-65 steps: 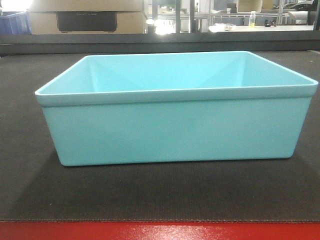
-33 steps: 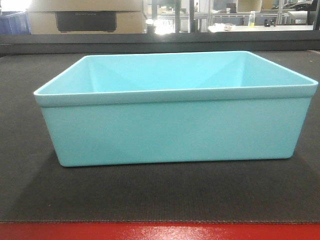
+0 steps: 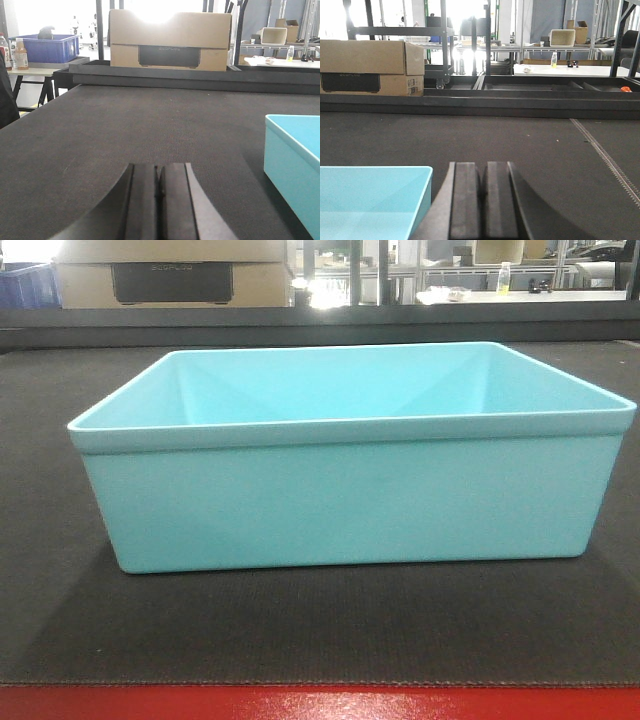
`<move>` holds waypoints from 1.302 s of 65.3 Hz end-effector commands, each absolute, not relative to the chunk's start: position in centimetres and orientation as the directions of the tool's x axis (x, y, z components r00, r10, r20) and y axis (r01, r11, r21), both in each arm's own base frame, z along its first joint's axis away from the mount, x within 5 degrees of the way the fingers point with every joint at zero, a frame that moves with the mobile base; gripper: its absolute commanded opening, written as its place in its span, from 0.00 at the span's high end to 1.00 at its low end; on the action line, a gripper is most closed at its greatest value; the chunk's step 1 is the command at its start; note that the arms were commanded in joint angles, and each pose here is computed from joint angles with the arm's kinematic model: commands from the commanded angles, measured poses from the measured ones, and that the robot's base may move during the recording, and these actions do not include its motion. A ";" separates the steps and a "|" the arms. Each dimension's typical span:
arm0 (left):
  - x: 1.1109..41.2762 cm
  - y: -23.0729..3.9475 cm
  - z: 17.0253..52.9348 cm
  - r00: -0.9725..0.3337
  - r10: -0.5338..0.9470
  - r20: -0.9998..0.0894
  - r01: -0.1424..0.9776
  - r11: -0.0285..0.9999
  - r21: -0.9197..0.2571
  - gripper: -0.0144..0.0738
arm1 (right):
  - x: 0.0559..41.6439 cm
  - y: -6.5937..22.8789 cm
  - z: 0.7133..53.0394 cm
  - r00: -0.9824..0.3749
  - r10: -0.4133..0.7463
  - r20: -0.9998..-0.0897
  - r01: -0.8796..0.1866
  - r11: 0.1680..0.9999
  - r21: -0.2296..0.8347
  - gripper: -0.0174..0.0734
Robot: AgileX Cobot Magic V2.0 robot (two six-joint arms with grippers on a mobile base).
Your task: Fetch blue bin and place on conveyor start
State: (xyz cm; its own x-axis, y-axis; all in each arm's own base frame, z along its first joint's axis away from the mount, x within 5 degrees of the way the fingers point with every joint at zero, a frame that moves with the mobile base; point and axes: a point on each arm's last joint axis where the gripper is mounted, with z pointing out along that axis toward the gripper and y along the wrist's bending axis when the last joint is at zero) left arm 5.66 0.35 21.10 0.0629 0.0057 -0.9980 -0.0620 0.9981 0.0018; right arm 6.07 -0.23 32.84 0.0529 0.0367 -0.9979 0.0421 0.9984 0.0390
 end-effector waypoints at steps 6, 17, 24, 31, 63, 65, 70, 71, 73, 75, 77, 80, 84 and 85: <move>5.6 0.4 21.3 0.086 0.013 -0.996 -0.063 0.998 0.008 0.96 | 5.9 -0.2 33.1 0.084 0.024 -0.996 0.044 0.999 0.028 0.99; 5.6 0.4 21.3 0.086 0.013 -0.996 -0.063 0.998 0.008 0.96 | 6.2 -0.3 32.6 0.103 0.049 -0.993 0.041 0.998 0.053 0.99; 5.6 0.4 21.3 0.086 0.013 -0.996 -0.063 0.998 0.008 0.96 | 6.6 -0.3 30.7 0.104 0.049 -0.993 0.047 0.997 0.054 0.99; 5.6 0.4 21.3 0.086 0.013 -0.996 -0.063 0.998 0.008 0.96 | 6.3 -0.3 28.1 0.084 0.051 -0.995 0.050 0.997 0.055 0.99; 5.6 0.4 21.3 0.086 0.013 -0.996 -0.063 0.998 0.008 0.96 | 5.6 -0.5 21.1 0.063 0.052 -0.997 0.092 0.994 0.057 0.99; 5.6 0.4 21.3 0.086 0.013 -0.996 -0.063 0.998 0.008 0.96 | 5.6 -0.5 21.1 0.063 0.052 -0.997 0.092 0.994 0.057 0.99; 5.6 0.4 21.3 0.086 0.013 -0.996 -0.063 0.998 0.008 0.96 | 5.6 -0.5 21.1 0.073 0.051 -0.996 0.092 0.994 0.057 0.99; 5.6 0.4 21.3 0.086 0.013 -0.996 -0.063 0.998 0.008 0.96 | 5.6 -0.5 21.2 0.075 0.051 -0.996 0.092 0.994 0.057 0.99; 5.6 0.4 21.3 0.086 0.013 -0.996 -0.063 0.998 0.008 0.96 | 5.6 -0.5 21.2 0.082 0.050 -0.995 0.092 0.994 0.057 0.99; 5.6 0.4 21.3 0.086 0.013 -0.996 -0.063 0.998 0.008 0.96 | 5.6 -0.5 21.3 0.087 0.049 -0.995 0.092 0.994 0.057 0.99; 5.6 0.4 21.3 0.086 0.013 -0.996 -0.063 0.998 0.008 0.96 | 5.6 -0.5 21.3 0.087 0.049 -0.995 0.092 0.994 0.057 0.99; 5.6 0.4 21.3 0.086 0.013 -0.996 -0.063 0.998 0.008 0.96 | 5.6 -0.6 21.4 0.097 0.048 -0.994 0.093 0.994 0.057 0.99; 5.6 0.4 21.3 0.086 0.013 -0.996 -0.063 0.998 0.008 0.96 | 5.6 -0.6 21.4 0.097 0.048 -0.994 0.093 0.994 0.057 0.99; 5.6 0.4 21.3 0.086 0.013 -0.996 -0.063 0.998 0.008 0.96 | 5.6 -0.6 21.4 0.097 0.048 -0.994 0.093 0.994 0.057 0.99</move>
State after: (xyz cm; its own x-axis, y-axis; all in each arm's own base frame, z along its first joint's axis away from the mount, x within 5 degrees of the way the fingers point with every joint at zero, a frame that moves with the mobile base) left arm 5.67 0.35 21.03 0.0617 0.0057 -0.9981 -0.0620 0.9981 0.0018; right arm 5.64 -0.51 21.04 0.0602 0.0548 -0.9967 0.0882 0.9943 0.0600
